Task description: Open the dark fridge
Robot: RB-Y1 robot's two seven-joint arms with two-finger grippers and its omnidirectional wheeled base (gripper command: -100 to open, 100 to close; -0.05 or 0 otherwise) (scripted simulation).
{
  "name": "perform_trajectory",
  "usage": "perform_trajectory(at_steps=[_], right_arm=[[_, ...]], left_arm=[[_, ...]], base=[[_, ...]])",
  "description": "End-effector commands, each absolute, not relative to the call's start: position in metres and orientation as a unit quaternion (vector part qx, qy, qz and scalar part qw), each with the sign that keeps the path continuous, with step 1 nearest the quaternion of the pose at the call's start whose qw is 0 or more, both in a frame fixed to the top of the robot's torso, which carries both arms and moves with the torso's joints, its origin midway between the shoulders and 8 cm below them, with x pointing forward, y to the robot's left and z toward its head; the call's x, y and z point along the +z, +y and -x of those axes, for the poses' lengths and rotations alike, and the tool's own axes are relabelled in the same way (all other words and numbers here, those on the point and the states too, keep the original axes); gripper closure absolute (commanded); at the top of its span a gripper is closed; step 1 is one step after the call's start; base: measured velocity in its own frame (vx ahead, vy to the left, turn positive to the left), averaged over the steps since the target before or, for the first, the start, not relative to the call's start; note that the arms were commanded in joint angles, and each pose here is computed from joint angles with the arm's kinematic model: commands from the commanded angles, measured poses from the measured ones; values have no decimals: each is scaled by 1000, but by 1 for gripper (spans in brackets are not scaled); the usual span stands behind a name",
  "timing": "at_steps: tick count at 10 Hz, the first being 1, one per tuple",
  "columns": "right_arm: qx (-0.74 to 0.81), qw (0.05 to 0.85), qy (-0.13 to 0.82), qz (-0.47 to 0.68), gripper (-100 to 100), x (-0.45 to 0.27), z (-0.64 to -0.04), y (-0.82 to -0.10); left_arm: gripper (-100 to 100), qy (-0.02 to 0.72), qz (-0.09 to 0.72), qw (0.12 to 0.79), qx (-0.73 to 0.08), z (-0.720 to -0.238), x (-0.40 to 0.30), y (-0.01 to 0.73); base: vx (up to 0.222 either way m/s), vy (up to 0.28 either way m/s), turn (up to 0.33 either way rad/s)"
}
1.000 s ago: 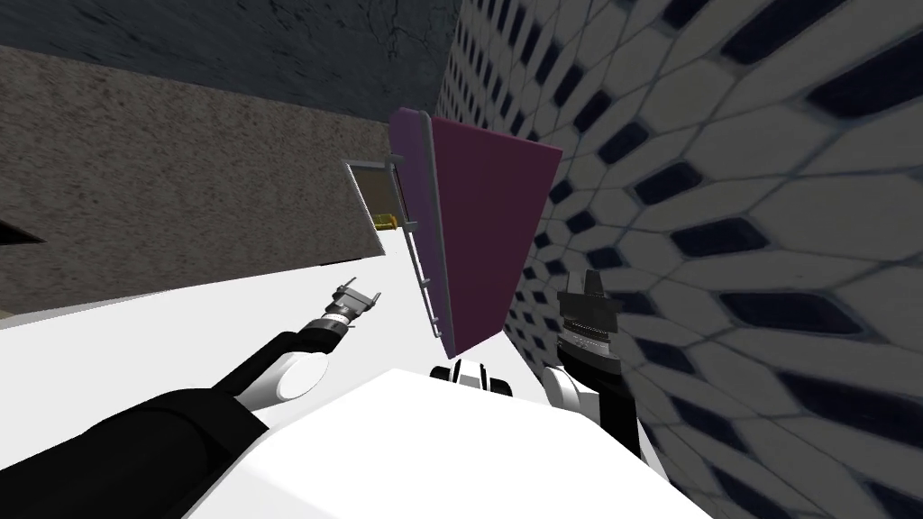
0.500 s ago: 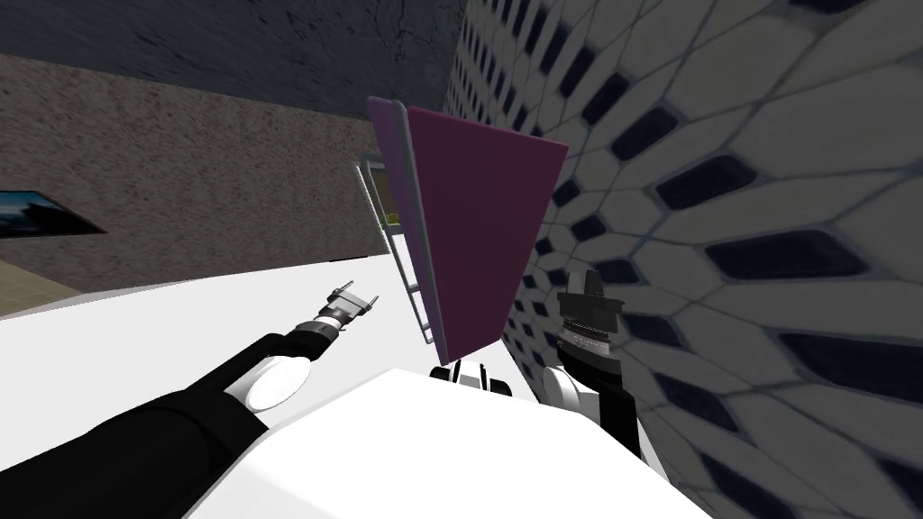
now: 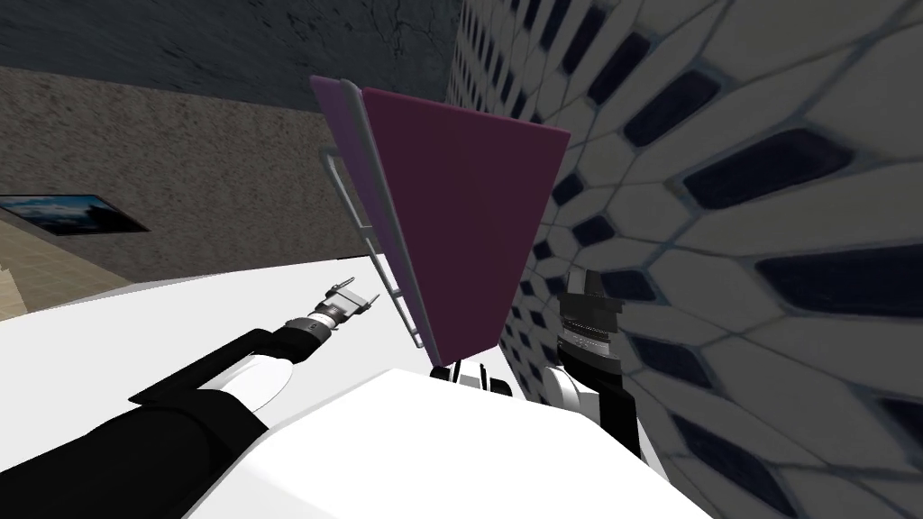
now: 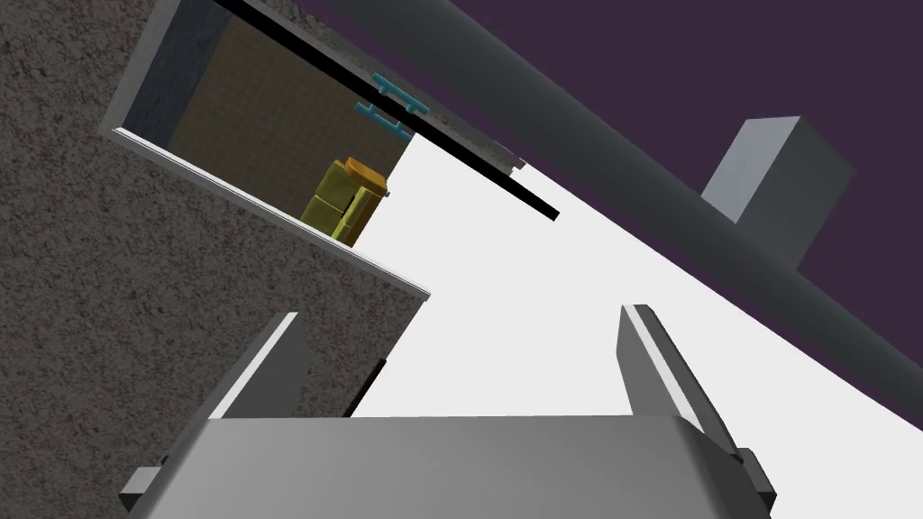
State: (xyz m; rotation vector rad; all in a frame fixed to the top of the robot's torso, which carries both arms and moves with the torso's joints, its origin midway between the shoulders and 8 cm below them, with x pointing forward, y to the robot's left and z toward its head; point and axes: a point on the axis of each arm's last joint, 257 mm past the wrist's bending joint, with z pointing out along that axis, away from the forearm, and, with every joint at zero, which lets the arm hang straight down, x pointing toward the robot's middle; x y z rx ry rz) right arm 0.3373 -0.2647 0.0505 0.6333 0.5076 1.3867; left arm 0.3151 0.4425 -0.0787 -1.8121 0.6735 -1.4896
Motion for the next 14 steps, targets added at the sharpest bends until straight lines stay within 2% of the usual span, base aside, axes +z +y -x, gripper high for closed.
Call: perform_trajectory(at_steps=[1, 6, 7, 14], right_arm=[[621, 694, 227, -284, 0, 51, -337, -265], [621, 694, 227, -284, 0, 51, -337, -265], [621, 694, 227, -284, 0, 51, -337, -265], [621, 694, 228, -283, 0, 51, -337, -265]], left_arm=[[-100, 283, 681, 335, -587, -315, -56, 418], [-100, 294, 670, 336, -593, -314, -44, 407], [100, 294, 670, 336, -593, -314, -44, 407], [100, 272, 688, 365, -565, -324, -58, 487]], base=[[64, -88, 55], [16, -24, 41], [0, 0, 0], [-188, 188, -330]])
